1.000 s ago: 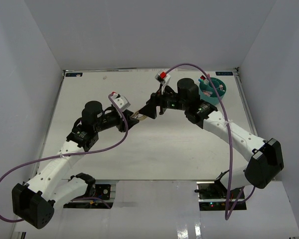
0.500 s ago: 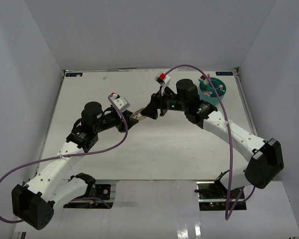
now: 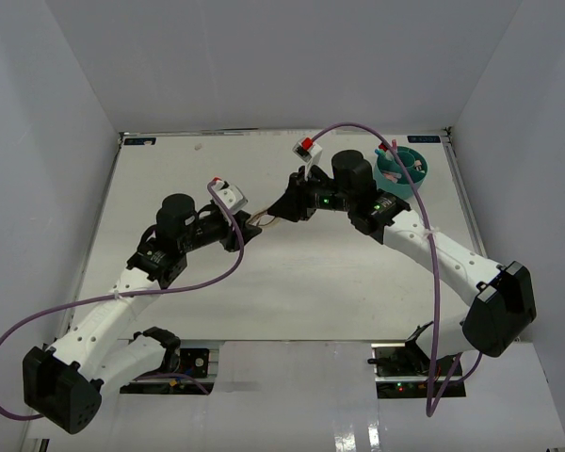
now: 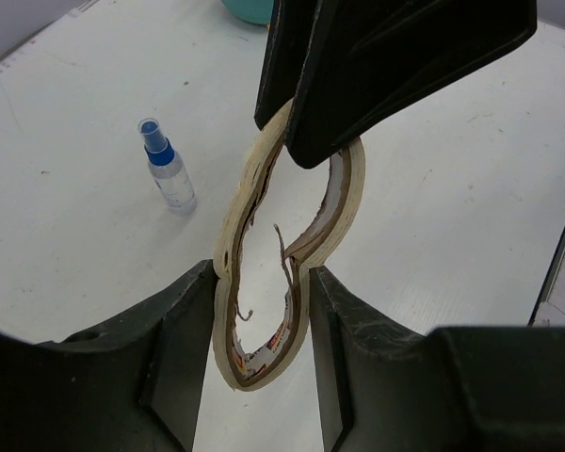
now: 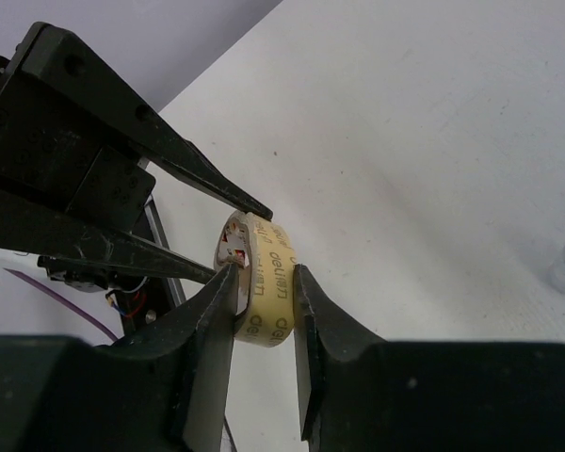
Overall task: Sort the stationery into containers
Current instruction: Place the stationery in the storage box.
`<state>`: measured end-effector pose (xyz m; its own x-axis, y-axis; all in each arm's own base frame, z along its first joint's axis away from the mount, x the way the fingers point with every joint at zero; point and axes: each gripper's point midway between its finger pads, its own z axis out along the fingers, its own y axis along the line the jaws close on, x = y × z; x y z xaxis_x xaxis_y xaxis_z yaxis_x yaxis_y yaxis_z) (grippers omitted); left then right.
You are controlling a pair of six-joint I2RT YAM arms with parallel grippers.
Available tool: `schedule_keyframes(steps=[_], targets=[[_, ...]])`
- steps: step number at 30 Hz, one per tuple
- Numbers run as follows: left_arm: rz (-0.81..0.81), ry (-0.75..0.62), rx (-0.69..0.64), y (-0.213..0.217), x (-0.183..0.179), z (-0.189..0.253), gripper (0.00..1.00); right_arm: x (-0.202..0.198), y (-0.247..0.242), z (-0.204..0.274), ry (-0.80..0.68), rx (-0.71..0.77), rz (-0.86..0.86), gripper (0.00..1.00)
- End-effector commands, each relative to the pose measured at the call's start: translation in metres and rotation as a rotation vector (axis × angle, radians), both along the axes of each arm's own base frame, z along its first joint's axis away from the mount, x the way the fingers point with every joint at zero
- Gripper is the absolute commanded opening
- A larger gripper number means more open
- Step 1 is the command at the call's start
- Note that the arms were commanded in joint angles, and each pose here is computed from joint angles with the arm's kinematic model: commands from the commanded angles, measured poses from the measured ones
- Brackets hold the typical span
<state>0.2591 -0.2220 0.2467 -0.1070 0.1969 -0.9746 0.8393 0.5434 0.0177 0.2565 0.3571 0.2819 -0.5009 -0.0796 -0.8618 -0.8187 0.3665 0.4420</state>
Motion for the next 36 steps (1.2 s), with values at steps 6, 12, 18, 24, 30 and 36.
schedule_keyframes(steps=[6, 12, 18, 24, 30, 36], targets=[[-0.017, -0.012, -0.013, -0.003, -0.001, 0.004, 0.59, -0.004, -0.003, 0.013, -0.008, 0.022, -0.006, 0.08], [-0.013, -0.007, -0.021, -0.002, -0.003, 0.005, 0.83, 0.008, -0.023, 0.011, -0.04, -0.006, -0.118, 0.08], [0.026, -0.001, -0.022, 0.002, 0.002, 0.005, 0.94, 0.029, -0.069, 0.004, -0.048, -0.069, -0.282, 0.08], [0.128, 0.023, -0.027, 0.011, 0.013, 0.005, 0.98, 0.062, -0.158, -0.007, -0.048, -0.182, -0.597, 0.08], [0.311, 0.068, -0.01, 0.031, 0.035, -0.003, 0.98, 0.102, -0.264, -0.018, 0.005, -0.297, -1.005, 0.08], [0.596, 0.119, 0.05, 0.069, 0.062, -0.021, 0.98, 0.137, -0.323, -0.026, 0.088, -0.303, -1.184, 0.09]])
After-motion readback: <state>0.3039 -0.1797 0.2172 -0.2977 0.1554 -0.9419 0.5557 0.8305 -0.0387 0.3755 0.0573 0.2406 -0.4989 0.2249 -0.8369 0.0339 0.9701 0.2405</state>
